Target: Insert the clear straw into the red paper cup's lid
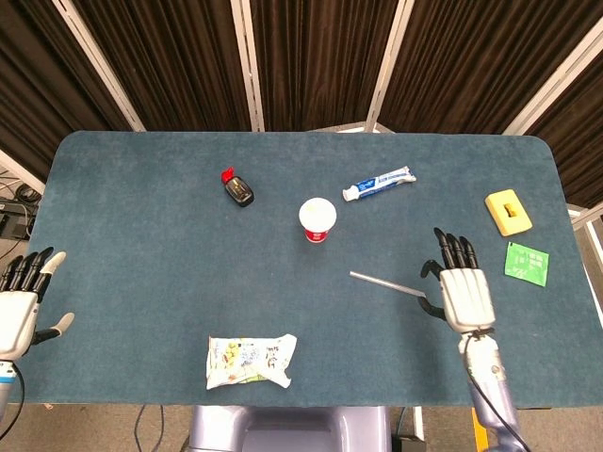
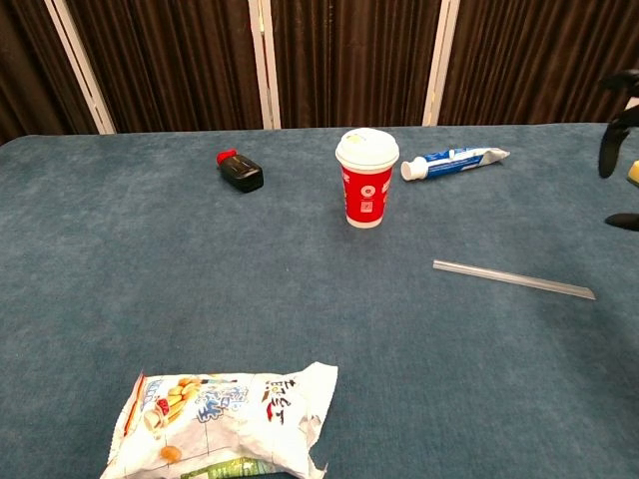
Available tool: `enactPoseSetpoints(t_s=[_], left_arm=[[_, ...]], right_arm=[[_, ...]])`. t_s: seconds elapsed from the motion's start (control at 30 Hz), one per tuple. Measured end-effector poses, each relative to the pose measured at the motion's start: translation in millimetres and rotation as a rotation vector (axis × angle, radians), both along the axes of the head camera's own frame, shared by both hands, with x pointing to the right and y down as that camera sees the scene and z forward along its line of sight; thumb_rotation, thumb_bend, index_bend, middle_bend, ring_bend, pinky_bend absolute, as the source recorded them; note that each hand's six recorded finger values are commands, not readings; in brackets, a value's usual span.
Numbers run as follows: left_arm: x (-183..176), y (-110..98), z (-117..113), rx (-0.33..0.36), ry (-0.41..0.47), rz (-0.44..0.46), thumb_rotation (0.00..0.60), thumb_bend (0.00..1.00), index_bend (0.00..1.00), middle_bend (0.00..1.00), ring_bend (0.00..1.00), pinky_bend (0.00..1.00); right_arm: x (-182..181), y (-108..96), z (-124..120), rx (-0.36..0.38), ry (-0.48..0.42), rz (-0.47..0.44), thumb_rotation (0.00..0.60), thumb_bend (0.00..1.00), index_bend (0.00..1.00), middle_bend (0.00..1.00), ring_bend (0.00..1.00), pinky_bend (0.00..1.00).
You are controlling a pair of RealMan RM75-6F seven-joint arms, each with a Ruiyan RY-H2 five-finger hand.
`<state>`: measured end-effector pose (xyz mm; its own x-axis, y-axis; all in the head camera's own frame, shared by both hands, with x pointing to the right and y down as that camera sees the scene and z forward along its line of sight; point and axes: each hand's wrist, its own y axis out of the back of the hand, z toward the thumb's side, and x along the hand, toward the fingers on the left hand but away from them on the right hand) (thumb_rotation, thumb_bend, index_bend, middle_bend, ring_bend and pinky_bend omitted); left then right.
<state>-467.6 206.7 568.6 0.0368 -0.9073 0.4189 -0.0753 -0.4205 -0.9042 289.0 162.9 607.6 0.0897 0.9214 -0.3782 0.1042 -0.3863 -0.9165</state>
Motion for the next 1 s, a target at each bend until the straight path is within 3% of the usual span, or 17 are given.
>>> enactPoseSetpoints(t_s=[0.6,1.0], left_arm=[[-0.2,-0.8,1.2,-0.009,0.013,0.0,0.6,0.25,0.08,0.0,0.0,0.0],[-0.2,-0.9,1.2,-0.011,0.018,0.001,0.6,0.25,0.08,0.0,0.0,0.0]], right_arm=[[-45.9,0.7,87.3,-0.181,0.091,0.071,0.6,0.22,0.56,0.0,0.0,0.0],[-55.9,8.6,111.2,-0.237,0.105,0.095,0.6,0.35,0.56,0.0,0.0,0.0]])
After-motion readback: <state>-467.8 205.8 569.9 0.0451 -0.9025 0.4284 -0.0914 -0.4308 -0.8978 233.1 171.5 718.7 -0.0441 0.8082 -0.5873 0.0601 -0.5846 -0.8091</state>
